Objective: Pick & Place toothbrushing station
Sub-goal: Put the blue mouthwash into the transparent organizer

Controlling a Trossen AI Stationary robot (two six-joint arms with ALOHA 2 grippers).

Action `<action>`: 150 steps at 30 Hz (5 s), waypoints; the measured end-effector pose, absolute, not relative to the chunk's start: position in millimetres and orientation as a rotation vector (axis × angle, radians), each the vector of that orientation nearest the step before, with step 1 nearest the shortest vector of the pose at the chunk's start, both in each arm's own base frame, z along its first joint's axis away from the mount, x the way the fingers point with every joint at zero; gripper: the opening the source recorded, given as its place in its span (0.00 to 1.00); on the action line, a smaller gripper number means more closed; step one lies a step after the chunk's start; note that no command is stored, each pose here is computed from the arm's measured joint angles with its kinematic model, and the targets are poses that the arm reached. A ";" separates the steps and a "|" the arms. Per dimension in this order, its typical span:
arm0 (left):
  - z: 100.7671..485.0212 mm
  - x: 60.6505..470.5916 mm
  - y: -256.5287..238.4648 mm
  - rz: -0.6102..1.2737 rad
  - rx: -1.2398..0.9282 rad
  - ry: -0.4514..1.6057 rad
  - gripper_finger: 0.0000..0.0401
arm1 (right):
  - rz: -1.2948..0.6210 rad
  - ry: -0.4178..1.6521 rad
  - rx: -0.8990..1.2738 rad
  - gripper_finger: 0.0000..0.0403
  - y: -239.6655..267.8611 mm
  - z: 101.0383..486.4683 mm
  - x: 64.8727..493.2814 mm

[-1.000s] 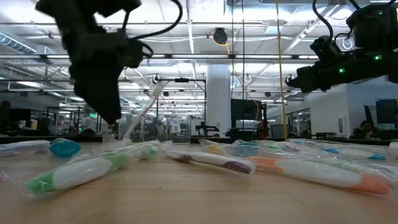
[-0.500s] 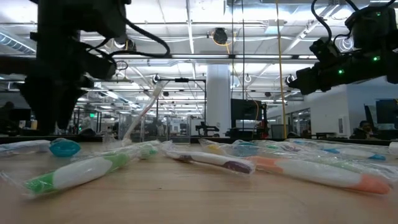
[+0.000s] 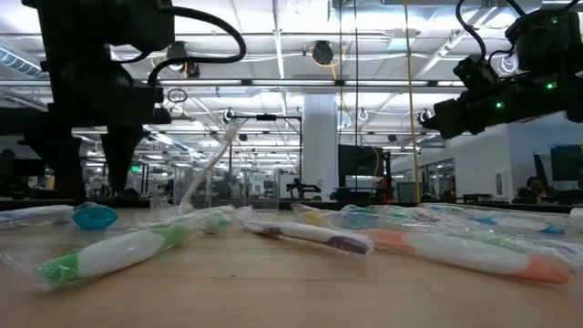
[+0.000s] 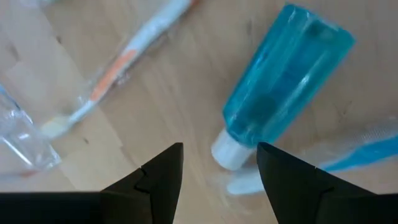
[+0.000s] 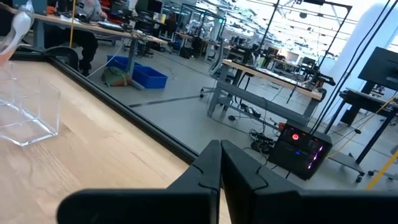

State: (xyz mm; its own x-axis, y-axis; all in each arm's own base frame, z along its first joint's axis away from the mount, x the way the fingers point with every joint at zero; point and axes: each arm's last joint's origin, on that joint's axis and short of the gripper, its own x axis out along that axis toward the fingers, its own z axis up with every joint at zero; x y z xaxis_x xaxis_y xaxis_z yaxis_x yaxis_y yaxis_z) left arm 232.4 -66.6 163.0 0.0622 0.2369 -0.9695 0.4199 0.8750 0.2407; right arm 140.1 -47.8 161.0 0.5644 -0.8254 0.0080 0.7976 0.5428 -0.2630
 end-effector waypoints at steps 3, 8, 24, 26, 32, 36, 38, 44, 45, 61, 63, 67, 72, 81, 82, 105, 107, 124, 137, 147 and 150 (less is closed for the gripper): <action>153.2 235.5 -64.2 -0.167 0.543 1.574 0.53 | -0.966 0.122 -0.249 0.00 -47.8 161.0 140.1; 134.6 242.6 -63.7 -0.225 0.592 1.635 0.53 | -0.966 0.122 -0.249 0.00 -47.8 161.0 140.1; 177.4 275.0 -66.4 0.034 0.306 1.607 0.53 | -0.965 0.121 -0.224 0.00 -47.7 159.7 140.1; 189.8 278.7 -66.4 0.055 0.298 1.611 0.53 | -0.964 0.129 -0.226 0.00 -47.7 158.9 140.2; 209.6 293.1 -59.1 0.376 -0.027 1.493 0.53 | -0.964 0.131 -0.231 0.00 -47.7 159.1 140.1; 204.9 303.0 -54.9 0.585 -0.451 1.362 0.53 | -0.964 0.132 -0.232 0.00 -47.7 159.0 140.1; 197.8 303.8 -55.3 0.613 -0.562 1.367 0.53 | -0.964 0.132 -0.232 0.00 -47.7 159.0 140.2; 178.2 299.7 -56.4 0.701 -0.660 1.375 0.53 | -0.964 0.132 -0.232 0.00 -47.7 159.0 140.1; 176.7 300.7 -56.0 0.707 -0.668 1.366 0.53 | -0.964 0.133 -0.232 0.00 -47.7 158.9 140.1; 135.6 314.4 -59.2 0.725 -0.647 1.451 0.53 | -0.964 0.132 -0.232 0.00 -47.7 159.0 140.2; 132.9 314.4 -59.6 0.709 -0.640 1.470 0.53 | -0.965 0.130 -0.231 0.00 -47.7 159.2 140.1; 132.1 315.2 -59.8 0.693 -0.638 1.471 0.47 | -0.964 0.131 -0.232 0.00 -47.7 159.1 140.1; 131.6 317.8 -58.4 0.683 -0.656 1.455 0.31 | -0.964 0.131 -0.232 0.00 -47.7 159.1 140.1; 154.5 319.5 -49.7 0.622 -0.644 1.395 0.23 | -0.964 0.132 -0.232 0.00 -47.7 159.0 140.1; 163.8 319.6 -48.3 0.609 -0.646 1.364 0.24 | -0.964 0.131 -0.232 0.00 -47.7 159.1 140.1; 285.7 343.7 11.2 1.065 -0.078 0.235 0.26 | -0.965 0.132 -0.232 0.00 -47.7 159.0 140.1; 273.9 349.8 24.6 1.162 -0.047 0.239 0.26 | -0.964 0.131 -0.232 0.00 -47.7 159.1 140.1; 162.1 380.3 61.6 1.504 -0.022 0.212 0.25 | -0.965 0.127 -0.233 0.00 -47.7 159.6 140.1; 196.0 373.5 36.9 1.536 0.075 0.145 0.25 | -0.963 0.137 -0.230 0.00 -47.7 158.3 140.1; 181.2 363.6 42.7 1.533 0.058 0.201 0.25 | -0.964 0.124 -0.191 0.00 -47.7 157.5 140.1; 176.0 355.0 47.5 1.548 -0.007 0.192 0.25 | -0.964 0.126 -0.192 0.00 -47.7 157.4 140.1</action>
